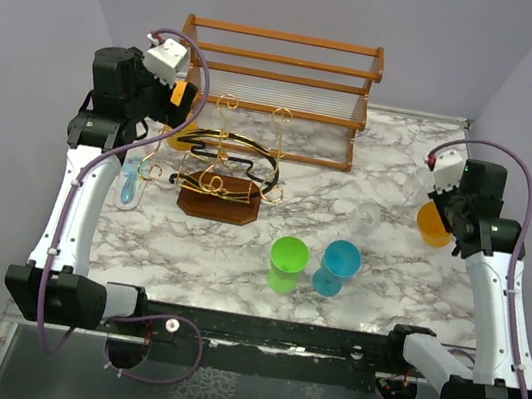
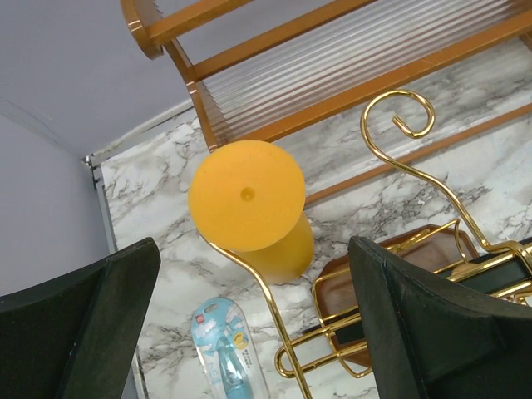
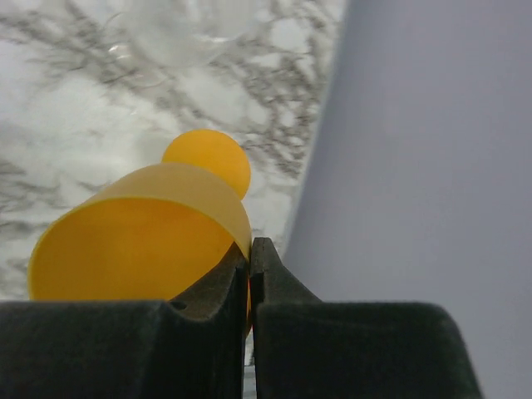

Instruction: Place the wine glass upside down on the wine glass rack

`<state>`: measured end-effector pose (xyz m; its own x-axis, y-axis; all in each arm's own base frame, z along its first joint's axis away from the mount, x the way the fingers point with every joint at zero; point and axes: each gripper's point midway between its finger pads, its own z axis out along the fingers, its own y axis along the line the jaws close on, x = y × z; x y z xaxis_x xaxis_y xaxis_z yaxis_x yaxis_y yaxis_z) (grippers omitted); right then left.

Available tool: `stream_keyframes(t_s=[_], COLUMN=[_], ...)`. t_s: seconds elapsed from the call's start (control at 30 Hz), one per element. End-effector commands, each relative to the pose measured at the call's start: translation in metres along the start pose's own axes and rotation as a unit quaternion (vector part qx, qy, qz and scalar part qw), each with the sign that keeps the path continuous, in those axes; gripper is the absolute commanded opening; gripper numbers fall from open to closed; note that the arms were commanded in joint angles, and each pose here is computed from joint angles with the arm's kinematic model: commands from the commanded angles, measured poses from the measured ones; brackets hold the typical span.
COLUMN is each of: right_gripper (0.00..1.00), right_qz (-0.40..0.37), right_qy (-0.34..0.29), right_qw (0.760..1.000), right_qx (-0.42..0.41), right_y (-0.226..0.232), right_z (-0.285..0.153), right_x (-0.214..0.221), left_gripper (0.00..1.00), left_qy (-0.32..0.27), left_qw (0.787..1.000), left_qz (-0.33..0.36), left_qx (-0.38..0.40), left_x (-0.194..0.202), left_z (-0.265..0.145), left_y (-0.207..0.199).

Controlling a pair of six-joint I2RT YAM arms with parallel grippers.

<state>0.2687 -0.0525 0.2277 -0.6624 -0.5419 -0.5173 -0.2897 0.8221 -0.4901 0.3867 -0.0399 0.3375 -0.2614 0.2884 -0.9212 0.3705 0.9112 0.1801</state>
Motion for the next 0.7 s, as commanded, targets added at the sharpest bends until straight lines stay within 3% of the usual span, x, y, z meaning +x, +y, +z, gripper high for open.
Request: stream_keyframes(t_s=[0.0, 0.13, 0.27, 0.5, 0.67], right_gripper=[0.01, 0.01, 0.01, 0.01, 0.01], right_qz=[-0.001, 0.012, 0.038, 0.062, 0.051], right_qy=[-0.020, -0.075, -0.151, -0.312, -0.411], right_qw=[0.983, 0.974, 0.972, 0.948, 0.892], right_qx=[0.181, 0.214, 0.176, 0.005, -0.180], right_y=[-0.083, -0.109, -0.113, -0.076, -0.023], right_z=[-0.041, -0.058, -0.070, -0.095, -0.118], right_x=[-0.025, -0.062, -0.107, -0.193, -0.244], left_gripper=[0.99, 0.99, 0.99, 0.99, 0.99], left_qy=[-0.031, -0.046, -0.063, -0.092, -0.123], left_qw=[0.999, 0.998, 0.998, 0.992, 0.979], left_qz=[-0.001, 0.007, 0.007, -0.019, -0.062], left_qx=[-0.042, -0.033, 0.004, 0.082, 0.150], left_x=[-0.030, -0.042, -0.051, -0.066, -0.083], left_z=[-0.012, -0.016, -0.019, -0.025, -0.027], left_y=[0.017, 0.015, 0.001, -0.028, -0.051])
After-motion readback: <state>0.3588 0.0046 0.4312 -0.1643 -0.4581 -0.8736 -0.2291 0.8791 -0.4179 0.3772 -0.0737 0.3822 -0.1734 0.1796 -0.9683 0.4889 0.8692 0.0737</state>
